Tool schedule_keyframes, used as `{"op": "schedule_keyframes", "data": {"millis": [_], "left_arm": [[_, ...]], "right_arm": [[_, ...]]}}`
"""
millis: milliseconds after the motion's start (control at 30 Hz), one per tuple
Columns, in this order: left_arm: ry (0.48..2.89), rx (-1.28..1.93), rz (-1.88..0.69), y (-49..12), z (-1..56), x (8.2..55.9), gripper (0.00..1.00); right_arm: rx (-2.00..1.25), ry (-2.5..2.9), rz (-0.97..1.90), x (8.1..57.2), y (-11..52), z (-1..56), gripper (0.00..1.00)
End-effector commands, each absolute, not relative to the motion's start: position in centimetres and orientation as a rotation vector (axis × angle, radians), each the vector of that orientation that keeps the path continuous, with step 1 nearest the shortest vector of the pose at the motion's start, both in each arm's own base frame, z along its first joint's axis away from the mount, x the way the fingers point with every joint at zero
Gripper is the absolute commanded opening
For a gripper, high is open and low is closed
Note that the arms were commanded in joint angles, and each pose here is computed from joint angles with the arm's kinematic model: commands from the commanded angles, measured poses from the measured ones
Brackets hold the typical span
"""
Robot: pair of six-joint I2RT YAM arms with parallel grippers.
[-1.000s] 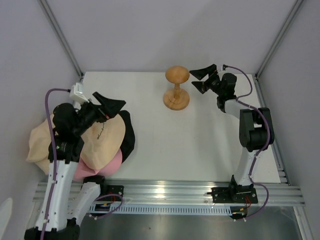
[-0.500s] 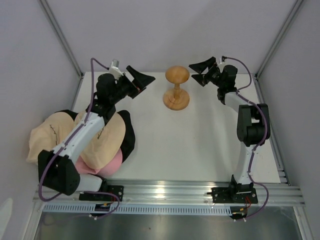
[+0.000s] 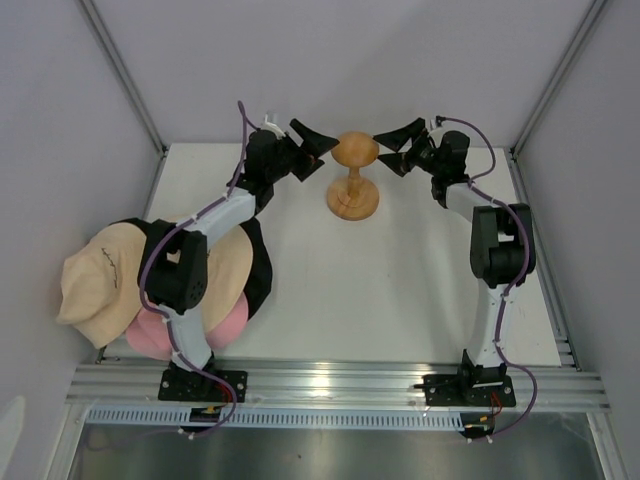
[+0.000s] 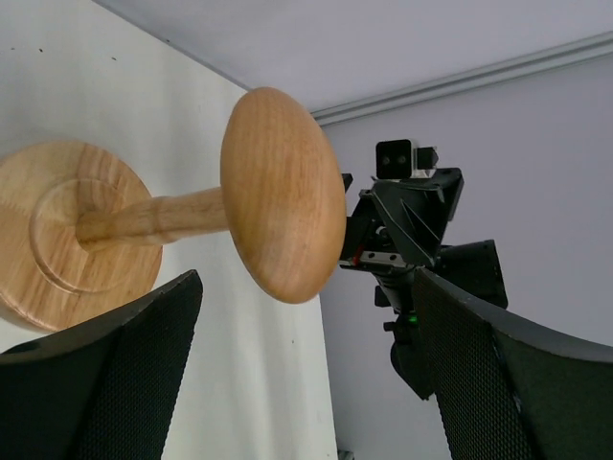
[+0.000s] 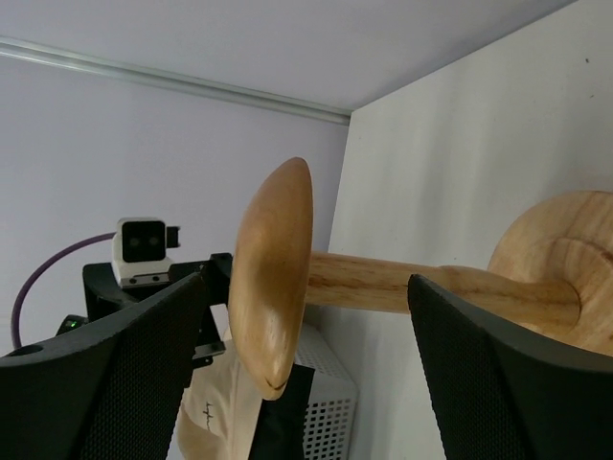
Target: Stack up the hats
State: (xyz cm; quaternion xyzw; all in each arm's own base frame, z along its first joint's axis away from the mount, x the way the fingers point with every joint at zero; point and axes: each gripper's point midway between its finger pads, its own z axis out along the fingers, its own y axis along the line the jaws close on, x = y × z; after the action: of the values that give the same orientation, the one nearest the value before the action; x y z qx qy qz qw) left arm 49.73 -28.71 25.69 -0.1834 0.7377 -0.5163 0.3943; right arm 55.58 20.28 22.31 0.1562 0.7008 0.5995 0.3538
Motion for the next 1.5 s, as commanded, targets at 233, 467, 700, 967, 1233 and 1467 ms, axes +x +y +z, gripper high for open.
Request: {"op": "schedule_keyframes", "data": {"millis": [233,467,700,967,1233,1467], "left_arm": [[1.751,-0.420,-1.451,-31.7,29.0,52.2,0.92],[1.784,-0.477,-1.456,-32.3,27.6,52.8,0.92],[1.762,-0.438,-1.524,-33.4,27.7,53.2,0.75],[1.761,-0.407,-1.522,-33.8,28.2,52.8,0.30],[1.773,-0.352,-1.518,-33.4,28.2,50.8,0.19],[1.782,-0.262,-1.494,-33.0,30.3,47.2,0.19]], "right_arm": [[0.277,1.727,1.622,55.0,22.8,26.1,0.81],[0.286,1.733,1.624,55.0,22.9,25.8,0.72],[0.276,1.733,1.629,54.9,23.2,26.0,0.60],[0.278,1.752,1.629,54.7,23.6,25.5,0.37],[0.245,1.776,1.657,53.1,24.8,25.7,0.25],[0.240,1.792,1.686,49.0,26.7,26.4,0.21]]}}
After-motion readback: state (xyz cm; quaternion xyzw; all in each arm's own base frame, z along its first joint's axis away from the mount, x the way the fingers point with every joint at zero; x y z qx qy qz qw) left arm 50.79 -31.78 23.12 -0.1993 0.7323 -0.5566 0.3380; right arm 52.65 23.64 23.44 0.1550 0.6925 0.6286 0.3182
